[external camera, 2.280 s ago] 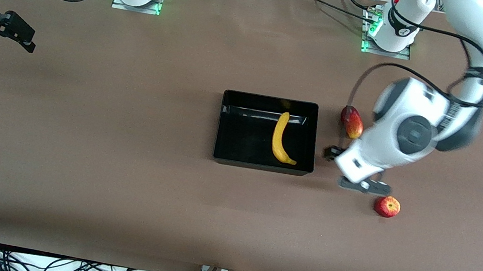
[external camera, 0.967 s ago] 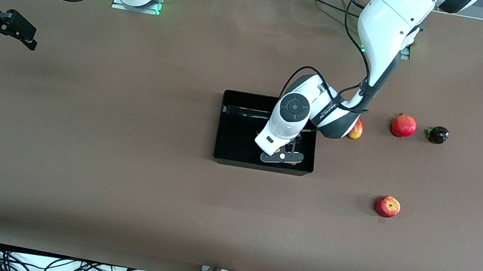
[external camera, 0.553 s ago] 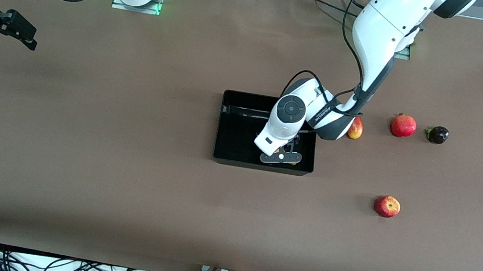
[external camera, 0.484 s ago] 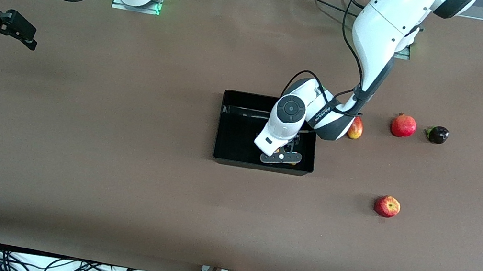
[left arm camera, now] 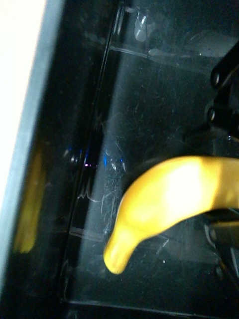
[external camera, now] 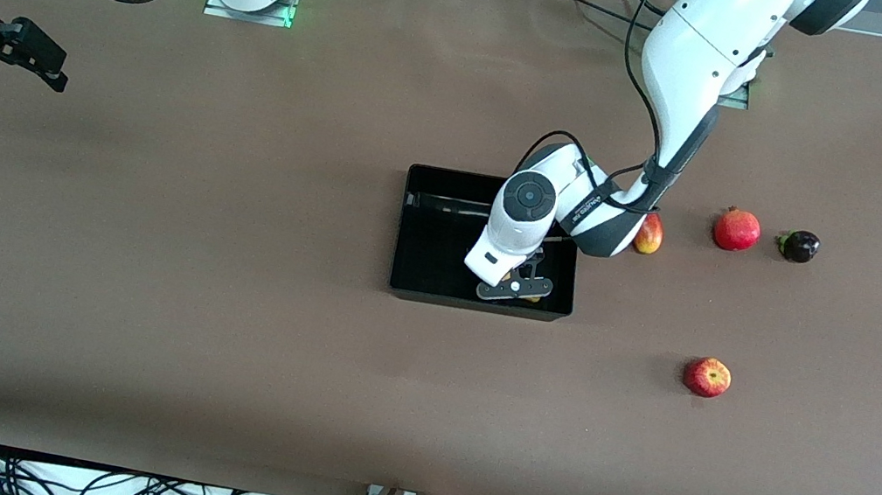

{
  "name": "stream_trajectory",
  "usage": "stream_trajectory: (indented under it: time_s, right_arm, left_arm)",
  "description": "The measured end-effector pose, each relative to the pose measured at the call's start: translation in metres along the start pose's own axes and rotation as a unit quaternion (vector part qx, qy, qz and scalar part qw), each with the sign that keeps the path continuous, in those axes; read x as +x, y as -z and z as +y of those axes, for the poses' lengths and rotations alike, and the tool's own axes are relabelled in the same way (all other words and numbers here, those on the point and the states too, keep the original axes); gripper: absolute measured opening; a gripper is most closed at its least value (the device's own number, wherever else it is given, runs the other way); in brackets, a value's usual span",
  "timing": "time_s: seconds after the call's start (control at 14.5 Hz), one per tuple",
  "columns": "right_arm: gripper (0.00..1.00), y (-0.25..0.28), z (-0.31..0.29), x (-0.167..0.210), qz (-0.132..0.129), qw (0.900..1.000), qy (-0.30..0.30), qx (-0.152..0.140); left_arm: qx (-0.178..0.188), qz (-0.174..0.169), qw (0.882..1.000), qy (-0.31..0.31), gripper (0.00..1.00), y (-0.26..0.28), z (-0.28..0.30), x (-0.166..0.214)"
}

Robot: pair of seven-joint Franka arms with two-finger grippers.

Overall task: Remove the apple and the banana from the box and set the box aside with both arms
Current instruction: 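Lower the left gripper onto the yellow banana and grasp it, then carry the yellow banana out of the tray beside the red apple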

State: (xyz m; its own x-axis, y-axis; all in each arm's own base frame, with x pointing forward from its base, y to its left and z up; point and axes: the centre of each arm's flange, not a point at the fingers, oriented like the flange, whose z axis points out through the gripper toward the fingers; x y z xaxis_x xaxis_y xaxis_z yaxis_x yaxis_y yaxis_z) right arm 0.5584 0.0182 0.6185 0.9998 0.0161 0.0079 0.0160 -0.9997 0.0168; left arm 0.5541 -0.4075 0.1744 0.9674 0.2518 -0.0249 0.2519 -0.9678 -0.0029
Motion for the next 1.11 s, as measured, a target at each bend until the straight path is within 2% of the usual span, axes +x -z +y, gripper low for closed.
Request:
stream_trajectory:
  time_s: [0.07,0.35,0.55,0.69,0.9,1.11]
  right_arm:
    - [1.00,0.000,0.000,0.000,0.000,1.000,0.000,0.000]
    - [1.00,0.000,0.000,0.000,0.000,1.000,0.000,0.000]
    - [1.00,0.000,0.000,0.000,0.000,1.000,0.000,0.000]
    - [1.00,0.000,0.000,0.000,0.000,1.000,0.000,0.000]
    - [1.00,0.000,0.000,0.000,0.000,1.000,0.000,0.000]
    - [1.00,0.000,0.000,0.000,0.000,1.000,0.000,0.000]
  left_arm:
    - [0.000,0.001,1.000,0.000,0.39,0.001,0.000,0.000]
    - [0.020,-0.012,1.000,-0.001,0.38,0.017,0.000,-0.002]
    - [0.033,-0.020,0.999,0.004,0.38,0.075,-0.003,0.001]
    - [0.040,-0.040,0.998,0.005,0.38,0.118,-0.016,0.009]
    - [0.054,-0.086,0.995,-0.016,0.38,0.176,-0.063,0.048]
    - [0.050,-0.119,0.990,-0.065,0.38,0.216,-0.152,0.107]
